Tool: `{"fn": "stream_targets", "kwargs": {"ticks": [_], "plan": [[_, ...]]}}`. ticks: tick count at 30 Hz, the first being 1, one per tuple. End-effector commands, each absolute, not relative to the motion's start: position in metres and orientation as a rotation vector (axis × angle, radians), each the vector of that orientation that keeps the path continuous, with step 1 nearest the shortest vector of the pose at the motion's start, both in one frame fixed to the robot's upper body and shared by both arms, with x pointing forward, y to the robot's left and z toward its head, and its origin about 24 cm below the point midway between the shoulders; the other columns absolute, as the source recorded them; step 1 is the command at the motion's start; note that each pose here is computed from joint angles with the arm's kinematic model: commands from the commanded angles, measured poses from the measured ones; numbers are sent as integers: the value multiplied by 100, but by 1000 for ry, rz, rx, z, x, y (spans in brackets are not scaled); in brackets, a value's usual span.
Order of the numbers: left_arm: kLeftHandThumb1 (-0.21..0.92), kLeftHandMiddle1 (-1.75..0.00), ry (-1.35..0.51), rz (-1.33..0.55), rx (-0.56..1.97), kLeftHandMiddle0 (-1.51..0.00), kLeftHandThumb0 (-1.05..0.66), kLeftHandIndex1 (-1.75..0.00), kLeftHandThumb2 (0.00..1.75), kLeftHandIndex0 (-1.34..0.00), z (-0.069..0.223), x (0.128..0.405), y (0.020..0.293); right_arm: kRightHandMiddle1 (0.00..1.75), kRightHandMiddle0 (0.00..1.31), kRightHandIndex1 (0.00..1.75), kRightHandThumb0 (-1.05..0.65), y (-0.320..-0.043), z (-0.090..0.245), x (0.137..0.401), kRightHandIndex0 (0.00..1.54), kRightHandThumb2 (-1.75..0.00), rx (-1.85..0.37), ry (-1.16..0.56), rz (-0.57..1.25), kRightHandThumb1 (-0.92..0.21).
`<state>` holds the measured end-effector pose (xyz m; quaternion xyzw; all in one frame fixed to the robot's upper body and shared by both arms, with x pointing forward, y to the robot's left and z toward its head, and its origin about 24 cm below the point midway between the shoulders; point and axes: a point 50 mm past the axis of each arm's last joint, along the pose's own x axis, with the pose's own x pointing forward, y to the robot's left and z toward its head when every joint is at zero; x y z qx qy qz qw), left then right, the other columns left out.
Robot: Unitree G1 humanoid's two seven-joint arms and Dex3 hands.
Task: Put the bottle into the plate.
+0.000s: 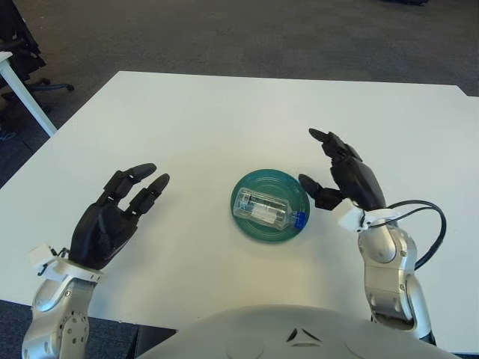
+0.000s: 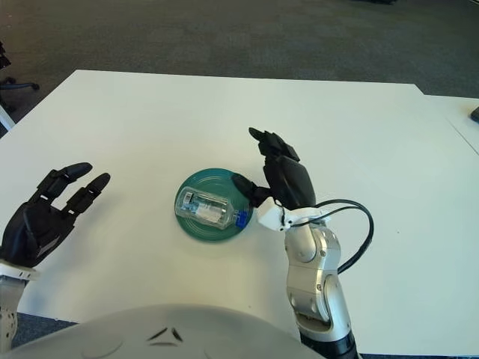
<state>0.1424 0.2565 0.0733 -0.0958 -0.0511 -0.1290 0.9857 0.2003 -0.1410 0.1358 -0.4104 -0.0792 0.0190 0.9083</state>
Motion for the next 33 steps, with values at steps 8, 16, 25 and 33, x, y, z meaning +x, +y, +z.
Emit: {"fn": "stream_targets", "kwargs": {"ticks": [8,16,25,33], "plan": [[92,-16,-108,-257,-184,-36,-76,-97,78,0,71,146,257,89,0,8,-97,-157,114,197,36,-78,-378,-58,-85,-92],[92,-16,-105,-256,-186,-36,-76,-97,78,0,68,147,259,96,0,12,-75,-172,91,194,43,-69,-32,-87,-218,-92],[92,-16,-104,-255,-186,-36,-76,-97,78,0,64,151,262,108,0,13,-71,-179,85,182,43,-72,29,-153,-271,-92],[92,-16,-104,-255,-185,-36,-76,-97,78,0,62,154,264,105,0,15,-70,-176,76,173,45,-72,60,-141,-278,-92]]}}
